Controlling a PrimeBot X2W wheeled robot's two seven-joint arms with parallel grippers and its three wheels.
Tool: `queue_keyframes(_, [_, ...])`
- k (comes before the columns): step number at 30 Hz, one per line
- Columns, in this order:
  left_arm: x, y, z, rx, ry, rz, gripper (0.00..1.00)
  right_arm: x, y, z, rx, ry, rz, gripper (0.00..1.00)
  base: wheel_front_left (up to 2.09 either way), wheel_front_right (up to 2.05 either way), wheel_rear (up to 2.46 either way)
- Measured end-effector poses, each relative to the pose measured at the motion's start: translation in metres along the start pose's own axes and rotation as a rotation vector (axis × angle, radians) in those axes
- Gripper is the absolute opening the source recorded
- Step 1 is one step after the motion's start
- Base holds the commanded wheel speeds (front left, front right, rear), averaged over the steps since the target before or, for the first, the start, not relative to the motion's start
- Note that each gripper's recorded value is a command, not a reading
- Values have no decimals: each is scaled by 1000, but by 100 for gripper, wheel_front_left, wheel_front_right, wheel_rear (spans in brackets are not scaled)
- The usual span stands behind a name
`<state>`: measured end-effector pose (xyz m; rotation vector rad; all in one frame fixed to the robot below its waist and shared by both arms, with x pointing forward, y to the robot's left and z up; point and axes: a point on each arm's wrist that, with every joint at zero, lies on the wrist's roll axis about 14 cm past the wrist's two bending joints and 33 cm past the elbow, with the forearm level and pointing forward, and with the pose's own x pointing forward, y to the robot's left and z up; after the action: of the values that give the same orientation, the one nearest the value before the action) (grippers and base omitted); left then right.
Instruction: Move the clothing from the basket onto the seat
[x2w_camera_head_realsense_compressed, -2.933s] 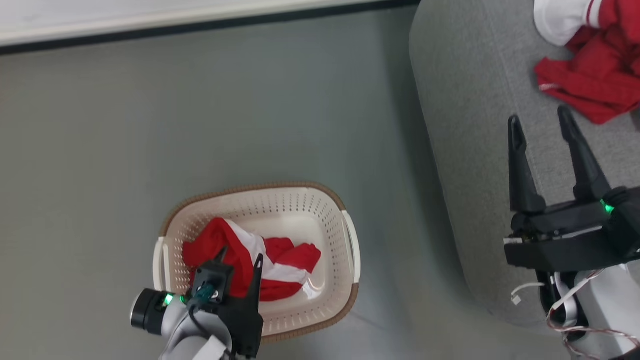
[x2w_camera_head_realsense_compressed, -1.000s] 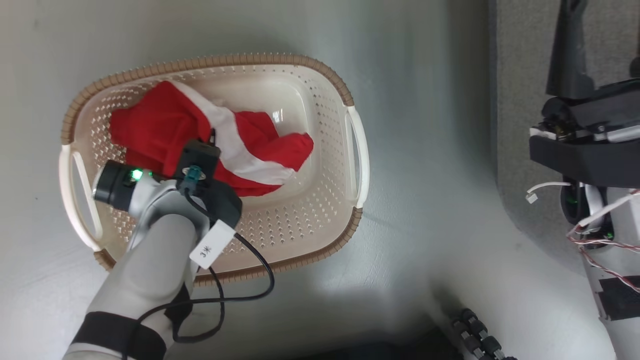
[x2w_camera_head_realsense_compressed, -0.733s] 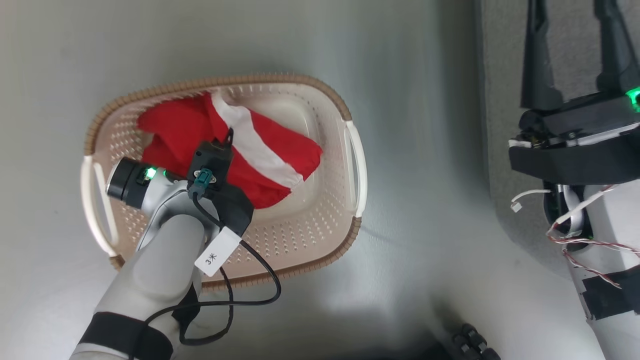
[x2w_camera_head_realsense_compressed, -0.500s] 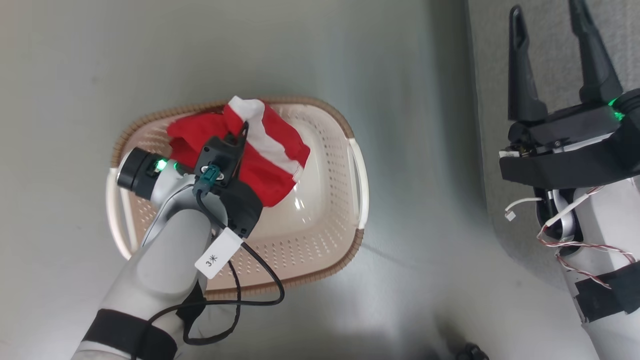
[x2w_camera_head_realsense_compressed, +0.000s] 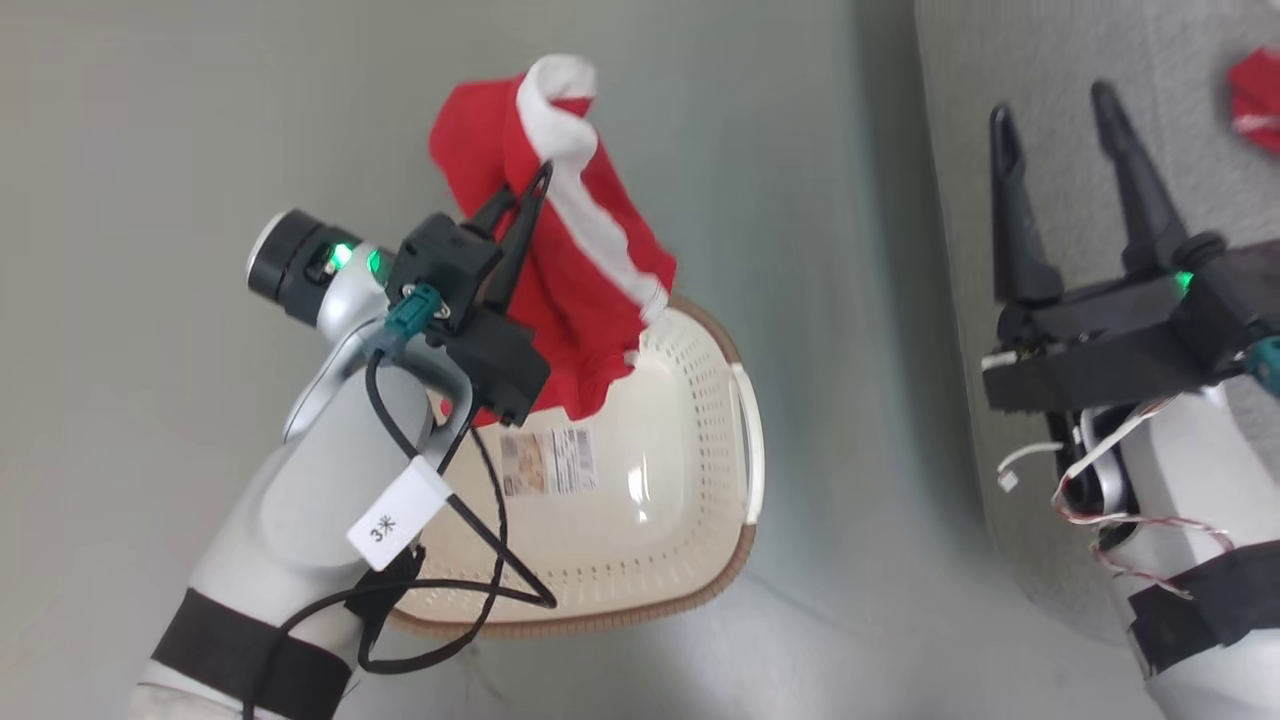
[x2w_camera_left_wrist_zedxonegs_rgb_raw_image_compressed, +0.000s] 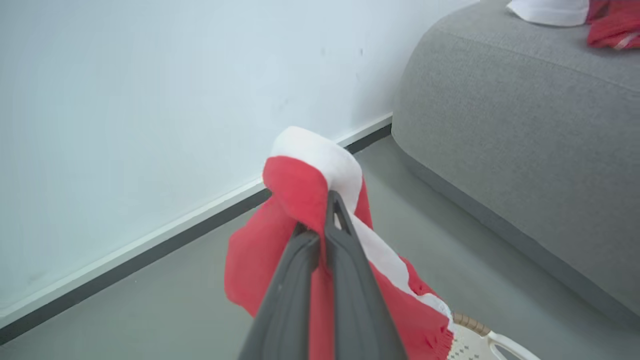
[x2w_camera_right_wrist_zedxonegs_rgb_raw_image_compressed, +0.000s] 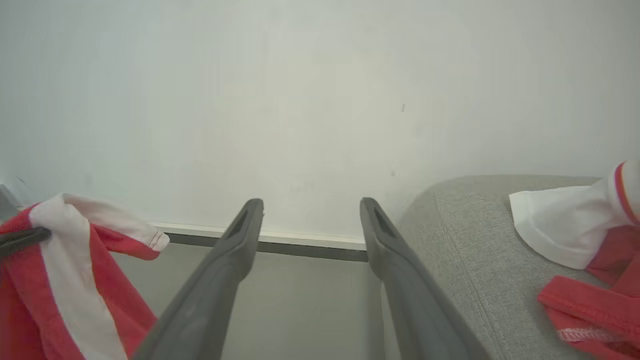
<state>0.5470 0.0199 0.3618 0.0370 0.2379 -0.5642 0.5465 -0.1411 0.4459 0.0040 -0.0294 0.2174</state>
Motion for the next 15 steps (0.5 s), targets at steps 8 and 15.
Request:
queue_keyframes(8, [-15,1,90,62,-189,2,0,-11,17,32,11,-36,47,100,0,0,0])
queue_keyframes(15, [-34,-8,157,116,-317,-3,0,-21,48,60,11,-70,143,100,0,0,0])
